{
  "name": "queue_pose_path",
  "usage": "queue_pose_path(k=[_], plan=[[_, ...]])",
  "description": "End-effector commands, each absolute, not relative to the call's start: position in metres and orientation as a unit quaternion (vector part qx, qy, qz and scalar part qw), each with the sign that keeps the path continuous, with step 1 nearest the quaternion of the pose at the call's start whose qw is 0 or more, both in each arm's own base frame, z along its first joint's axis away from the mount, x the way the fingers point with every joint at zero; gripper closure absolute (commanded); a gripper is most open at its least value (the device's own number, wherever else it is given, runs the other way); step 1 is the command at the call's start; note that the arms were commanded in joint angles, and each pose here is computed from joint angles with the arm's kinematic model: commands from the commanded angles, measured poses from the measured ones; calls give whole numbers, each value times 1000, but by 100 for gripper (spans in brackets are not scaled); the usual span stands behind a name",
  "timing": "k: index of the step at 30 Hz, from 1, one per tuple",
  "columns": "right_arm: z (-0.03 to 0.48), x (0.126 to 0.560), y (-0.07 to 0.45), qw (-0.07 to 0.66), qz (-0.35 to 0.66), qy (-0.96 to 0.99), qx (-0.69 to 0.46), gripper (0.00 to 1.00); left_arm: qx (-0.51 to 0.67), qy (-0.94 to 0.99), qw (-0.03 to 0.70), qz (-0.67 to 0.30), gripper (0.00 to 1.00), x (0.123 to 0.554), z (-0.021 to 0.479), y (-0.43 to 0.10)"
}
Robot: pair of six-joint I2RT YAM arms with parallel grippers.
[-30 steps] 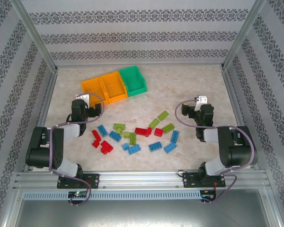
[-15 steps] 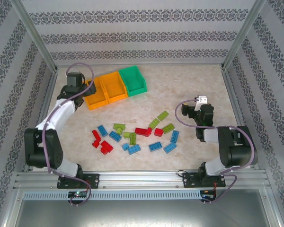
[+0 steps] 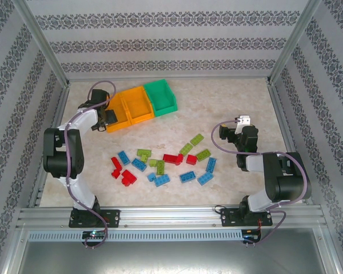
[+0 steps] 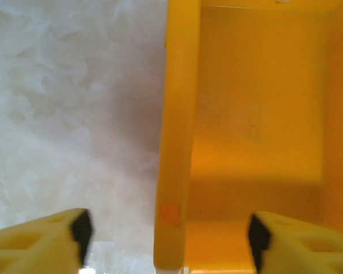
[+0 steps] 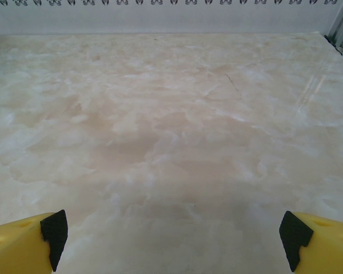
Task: Sort the legos into containers by color
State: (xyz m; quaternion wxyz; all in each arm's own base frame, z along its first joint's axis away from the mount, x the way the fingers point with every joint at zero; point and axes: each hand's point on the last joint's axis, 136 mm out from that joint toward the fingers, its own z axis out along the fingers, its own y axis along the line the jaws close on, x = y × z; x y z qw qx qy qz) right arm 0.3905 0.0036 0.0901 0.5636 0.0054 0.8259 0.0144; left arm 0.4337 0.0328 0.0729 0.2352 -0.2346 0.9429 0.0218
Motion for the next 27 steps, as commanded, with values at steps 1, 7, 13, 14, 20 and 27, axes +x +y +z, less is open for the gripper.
queue_pose_path(k=[1, 7, 13, 14, 20, 27], plan=[[105, 397, 5, 586, 11, 810, 2, 2, -241, 945, 219, 16, 42, 436, 68, 36], [105, 397, 5, 586, 10, 810, 2, 2, -217, 954, 208, -10, 76, 444, 58, 25], [105, 397, 5, 585, 10, 811, 2, 2, -191, 954, 226, -56, 89, 442, 61, 7], [105, 397, 5, 585, 10, 811, 2, 2, -186, 954, 228, -58, 89, 440, 63, 4], [105, 397, 5, 586, 10, 810, 1, 2, -138, 960, 236, -66, 90, 435, 70, -27], [106, 399, 3, 584, 7, 812, 8, 2, -101, 963, 236, -84, 90, 437, 75, -73]])
